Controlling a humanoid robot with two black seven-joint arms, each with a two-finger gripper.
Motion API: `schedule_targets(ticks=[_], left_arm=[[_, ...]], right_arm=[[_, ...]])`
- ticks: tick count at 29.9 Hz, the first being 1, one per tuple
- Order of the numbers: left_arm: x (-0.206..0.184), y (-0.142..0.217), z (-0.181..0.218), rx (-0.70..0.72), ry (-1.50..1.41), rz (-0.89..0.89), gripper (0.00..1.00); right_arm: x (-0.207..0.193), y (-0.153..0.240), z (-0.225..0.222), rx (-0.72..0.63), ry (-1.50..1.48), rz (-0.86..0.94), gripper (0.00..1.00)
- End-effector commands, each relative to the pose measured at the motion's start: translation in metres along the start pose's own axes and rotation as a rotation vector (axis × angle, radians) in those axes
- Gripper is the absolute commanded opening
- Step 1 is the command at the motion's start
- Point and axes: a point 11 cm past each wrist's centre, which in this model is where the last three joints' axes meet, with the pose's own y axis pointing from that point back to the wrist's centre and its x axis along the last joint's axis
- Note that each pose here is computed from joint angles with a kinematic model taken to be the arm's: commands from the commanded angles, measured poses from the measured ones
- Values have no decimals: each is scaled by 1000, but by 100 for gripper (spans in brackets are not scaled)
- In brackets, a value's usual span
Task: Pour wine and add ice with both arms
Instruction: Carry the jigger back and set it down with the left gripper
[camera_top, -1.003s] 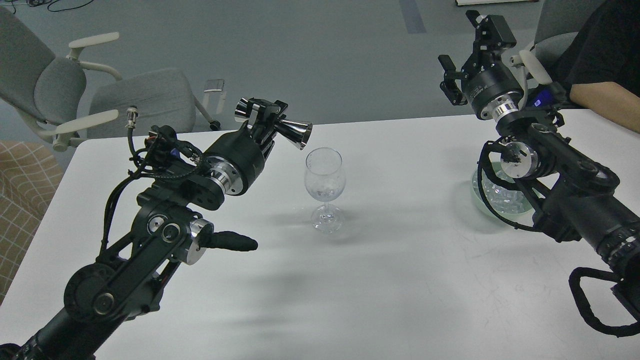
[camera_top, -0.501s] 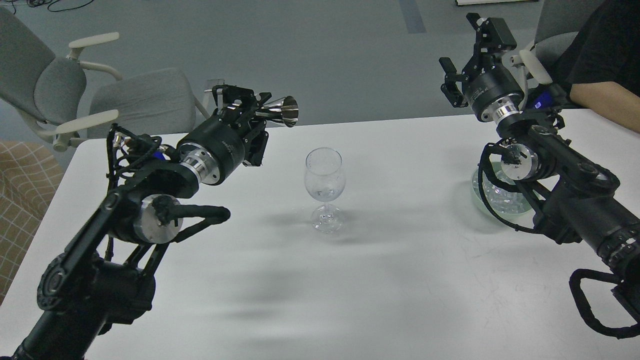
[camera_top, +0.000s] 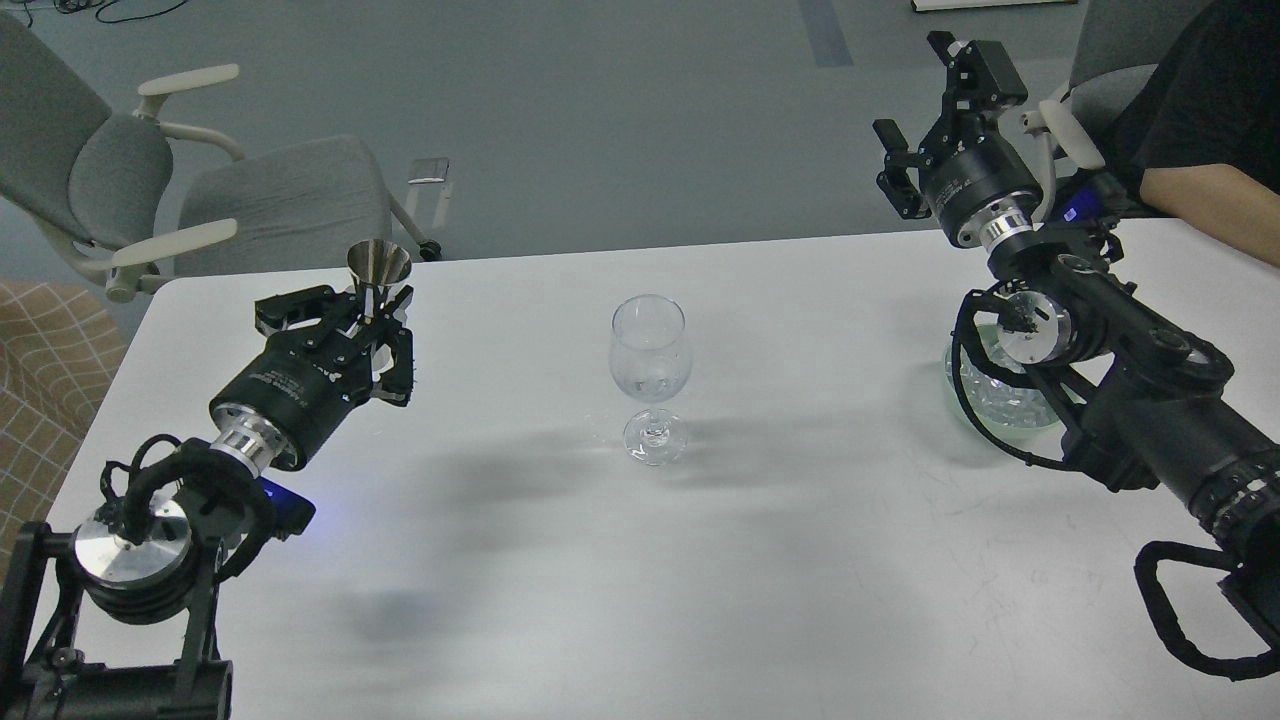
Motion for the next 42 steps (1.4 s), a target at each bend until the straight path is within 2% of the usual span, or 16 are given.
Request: schedule_targets(ticks=[1,5,12,19,21,22,28,38,42], left_arm=[[32,13,-9,-23,53,23,0],[60,17,-12,-23,70,50,0],[98,20,-16,-33,105,106,7],[111,19,-17,-40,111,119,12],[113,19,-16,-42,114,125,17],[116,20,-17,-41,119,134,25],[119,20,-18,-40,124,141,42],[121,18,-18,-35,125,146,48],[121,18,-17,-35,122,147,58]], right_arm=[[1,0,-1,1,2,2,100],[3,1,-1,0,4,3,100],[1,1,0,-1,1,2,100],[2,1,0,-2,4,3,100],[3,1,-1,0,4,4,100],[4,1,-1,0,6,5,100],[3,1,-1,0,4,4,100],[3,1,-1,0,4,4,100],[2,1,0,-1,3,3,100]])
